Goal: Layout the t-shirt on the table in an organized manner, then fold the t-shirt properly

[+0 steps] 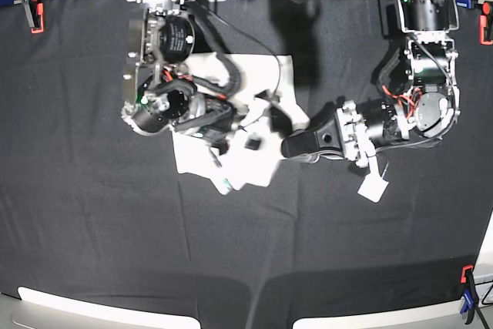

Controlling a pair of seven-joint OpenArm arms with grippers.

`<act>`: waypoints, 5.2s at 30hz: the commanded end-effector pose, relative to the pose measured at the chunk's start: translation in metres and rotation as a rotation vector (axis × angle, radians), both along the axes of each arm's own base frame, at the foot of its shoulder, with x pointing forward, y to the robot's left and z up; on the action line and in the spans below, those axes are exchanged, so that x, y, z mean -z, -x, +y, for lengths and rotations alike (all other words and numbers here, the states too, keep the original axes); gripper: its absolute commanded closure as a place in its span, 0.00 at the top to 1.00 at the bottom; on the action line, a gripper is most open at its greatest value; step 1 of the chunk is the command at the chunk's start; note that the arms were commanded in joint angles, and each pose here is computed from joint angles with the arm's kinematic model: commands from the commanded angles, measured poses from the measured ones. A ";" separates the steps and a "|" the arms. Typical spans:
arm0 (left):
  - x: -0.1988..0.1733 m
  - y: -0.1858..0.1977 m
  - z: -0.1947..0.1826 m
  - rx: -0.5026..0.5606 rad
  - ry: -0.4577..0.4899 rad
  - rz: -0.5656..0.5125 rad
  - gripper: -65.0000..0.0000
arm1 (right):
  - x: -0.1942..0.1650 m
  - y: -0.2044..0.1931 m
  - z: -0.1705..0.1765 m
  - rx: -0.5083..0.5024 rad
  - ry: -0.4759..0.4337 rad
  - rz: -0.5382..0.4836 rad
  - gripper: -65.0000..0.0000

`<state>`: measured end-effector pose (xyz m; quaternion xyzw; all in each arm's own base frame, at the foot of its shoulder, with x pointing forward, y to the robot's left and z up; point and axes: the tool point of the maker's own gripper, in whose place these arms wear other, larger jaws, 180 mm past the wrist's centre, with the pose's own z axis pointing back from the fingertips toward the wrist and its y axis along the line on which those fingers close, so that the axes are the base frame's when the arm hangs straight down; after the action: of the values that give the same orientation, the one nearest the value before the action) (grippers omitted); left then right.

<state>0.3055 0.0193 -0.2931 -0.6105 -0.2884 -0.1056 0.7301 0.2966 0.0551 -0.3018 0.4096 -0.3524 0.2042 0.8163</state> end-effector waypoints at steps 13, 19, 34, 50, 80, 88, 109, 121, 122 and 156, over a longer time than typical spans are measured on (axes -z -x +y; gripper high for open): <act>-0.015 -0.007 0.001 -0.004 0.017 -0.046 0.59 | 0.009 -0.041 -0.066 0.086 0.333 -0.158 0.51; -0.005 0.004 -0.005 0.002 0.030 -0.030 0.59 | -0.042 -0.098 -0.134 0.282 0.379 -0.301 0.51; 0.068 0.079 -0.088 0.078 -0.081 0.106 0.59 | -0.005 -0.165 -0.178 0.271 0.382 -0.073 0.51; 0.109 0.084 -0.077 0.040 -0.289 0.121 0.59 | 0.070 -0.131 -0.147 0.073 0.443 0.204 0.51; 0.131 0.008 0.024 -0.125 -0.721 -0.030 0.59 | 0.150 -0.009 -0.197 0.120 0.390 0.420 0.51; 0.123 -0.011 0.030 -0.149 -0.765 -0.085 0.59 | 0.134 0.040 -0.178 0.070 0.396 0.317 0.51; 0.083 -0.031 -0.052 0.112 -0.810 -0.277 0.59 | 0.118 0.087 -0.151 0.040 0.282 0.317 0.51; 0.087 -0.058 0.013 0.029 -1.021 -0.239 0.59 | 0.135 0.093 -0.173 0.042 0.438 0.330 0.51; 0.084 -0.060 0.013 0.026 -1.021 -0.235 0.59 | 0.135 0.093 -0.173 0.042 0.438 0.330 0.51; -0.022 -0.002 0.161 -0.549 -1.015 -0.294 0.59 | 0.061 0.150 -0.250 0.234 0.611 0.171 0.51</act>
<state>0.3012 0.1798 -0.2838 -0.0690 -0.4259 -0.1171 0.8945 0.1414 -0.1953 -0.3713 0.1193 -0.2343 0.1594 0.9516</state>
